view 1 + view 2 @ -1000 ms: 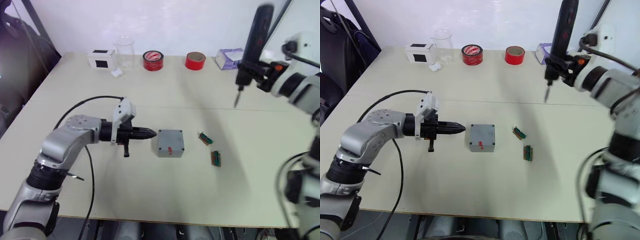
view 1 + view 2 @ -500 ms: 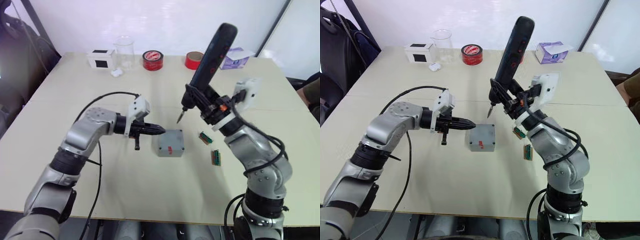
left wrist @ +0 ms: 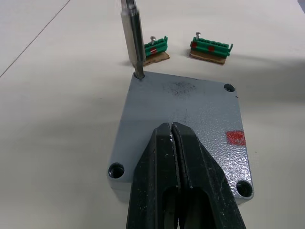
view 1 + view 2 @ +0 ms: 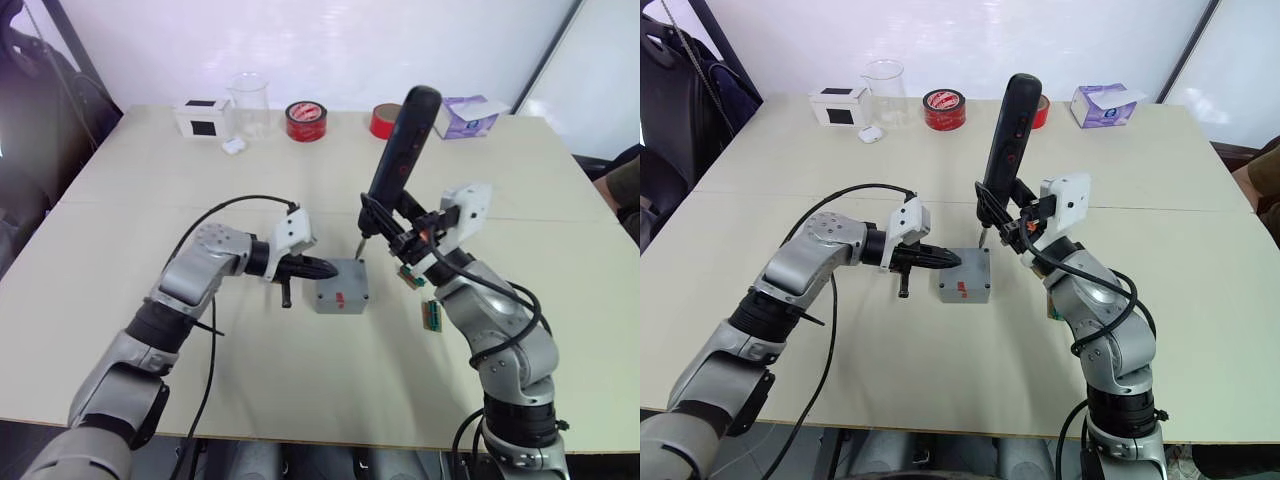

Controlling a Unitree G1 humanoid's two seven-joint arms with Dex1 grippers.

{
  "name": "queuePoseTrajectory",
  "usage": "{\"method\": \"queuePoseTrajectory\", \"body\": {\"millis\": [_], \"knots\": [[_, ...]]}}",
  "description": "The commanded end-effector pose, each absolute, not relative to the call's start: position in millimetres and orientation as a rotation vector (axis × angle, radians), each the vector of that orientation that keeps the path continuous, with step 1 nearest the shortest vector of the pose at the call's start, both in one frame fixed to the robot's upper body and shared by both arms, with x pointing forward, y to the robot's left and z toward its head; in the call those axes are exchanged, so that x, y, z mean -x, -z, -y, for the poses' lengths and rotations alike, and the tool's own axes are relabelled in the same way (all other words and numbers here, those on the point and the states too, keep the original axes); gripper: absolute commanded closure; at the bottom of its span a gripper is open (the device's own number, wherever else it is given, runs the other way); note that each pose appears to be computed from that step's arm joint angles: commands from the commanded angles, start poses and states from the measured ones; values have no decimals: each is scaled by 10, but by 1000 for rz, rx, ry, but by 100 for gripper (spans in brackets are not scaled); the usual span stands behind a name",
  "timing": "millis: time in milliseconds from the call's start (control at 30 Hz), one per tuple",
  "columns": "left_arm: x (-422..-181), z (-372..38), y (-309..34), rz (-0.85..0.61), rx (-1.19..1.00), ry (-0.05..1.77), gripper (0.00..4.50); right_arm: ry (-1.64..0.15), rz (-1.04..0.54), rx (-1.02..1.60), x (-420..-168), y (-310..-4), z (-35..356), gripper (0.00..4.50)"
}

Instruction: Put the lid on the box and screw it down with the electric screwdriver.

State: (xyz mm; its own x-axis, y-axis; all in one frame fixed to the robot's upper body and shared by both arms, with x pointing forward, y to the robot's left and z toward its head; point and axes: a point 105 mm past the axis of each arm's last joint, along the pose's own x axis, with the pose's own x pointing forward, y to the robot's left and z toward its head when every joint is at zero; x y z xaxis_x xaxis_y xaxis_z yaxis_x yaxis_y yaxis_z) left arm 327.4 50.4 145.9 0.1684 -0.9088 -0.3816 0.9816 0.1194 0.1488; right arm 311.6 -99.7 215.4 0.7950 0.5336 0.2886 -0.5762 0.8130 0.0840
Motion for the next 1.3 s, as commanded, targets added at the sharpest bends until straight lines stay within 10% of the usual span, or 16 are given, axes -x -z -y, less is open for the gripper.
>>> {"method": "queuePoseTrajectory", "body": {"millis": [33,1300], "knots": [[-3267,-493,-1461,-203,-418,1394,450,-616,347,-143,-3027,-2328,1005,273],[-3214,-504,-1230,-248,-500,1393,450,-624,-60,40,-3112,-1316,920,273]]}}
